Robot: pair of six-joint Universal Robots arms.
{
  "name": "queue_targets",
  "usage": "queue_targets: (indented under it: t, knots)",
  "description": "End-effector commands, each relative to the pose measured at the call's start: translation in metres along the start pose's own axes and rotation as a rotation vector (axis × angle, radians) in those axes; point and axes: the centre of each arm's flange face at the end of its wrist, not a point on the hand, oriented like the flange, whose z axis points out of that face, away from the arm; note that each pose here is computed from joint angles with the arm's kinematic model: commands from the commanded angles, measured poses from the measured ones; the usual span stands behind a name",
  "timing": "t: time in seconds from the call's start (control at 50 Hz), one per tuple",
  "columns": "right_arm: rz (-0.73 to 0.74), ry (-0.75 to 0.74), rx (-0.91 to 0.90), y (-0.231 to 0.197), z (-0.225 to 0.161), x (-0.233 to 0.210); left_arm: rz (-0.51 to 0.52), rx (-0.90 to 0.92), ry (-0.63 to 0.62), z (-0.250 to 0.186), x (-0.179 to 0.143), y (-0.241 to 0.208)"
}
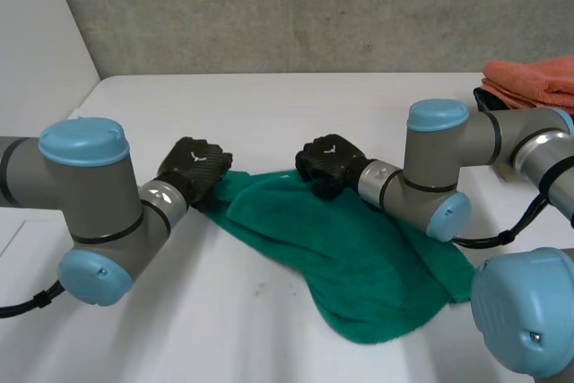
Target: Fold the laundry.
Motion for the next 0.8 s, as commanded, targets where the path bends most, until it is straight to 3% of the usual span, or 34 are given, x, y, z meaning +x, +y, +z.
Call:
queue_targets:
  t: [0.02, 0.14, 0.22, 0.3, 0.42, 0.52, 0.66, 0.8]
  knots:
    - [-0.023, 0.025, 0.033, -0.02, -0.005, 0.002, 0.008, 0.037, -0.022, 0.0, -0.007, -0.011]
    - [-0.066, 0.141, 0.11, -0.084, -0.04, 0.016, 0.011, 0.149, -0.082, -0.011, -0.027, -0.05]
    - [-0.124, 0.234, 0.191, -0.134, -0.085, 0.028, 0.014, 0.22, -0.124, -0.027, -0.041, -0.075]
    - [-0.192, 0.311, 0.172, -0.151, -0.128, 0.042, 0.01, 0.271, -0.152, -0.047, -0.049, -0.093]
    - [-0.299, 0.394, 0.022, -0.147, -0.184, 0.049, -0.032, 0.306, -0.158, -0.079, -0.052, -0.102]
    - [-0.34, 0.292, -0.234, -0.115, -0.21, 0.021, -0.063, 0.231, -0.144, -0.085, -0.045, -0.08]
    - [-0.403, 0.165, -0.458, -0.062, -0.218, -0.005, -0.093, 0.11, -0.129, -0.085, -0.033, -0.045]
    - [-0.41, 0.205, -0.456, -0.038, -0.203, -0.002, -0.132, -0.03, -0.055, -0.057, -0.009, -0.004]
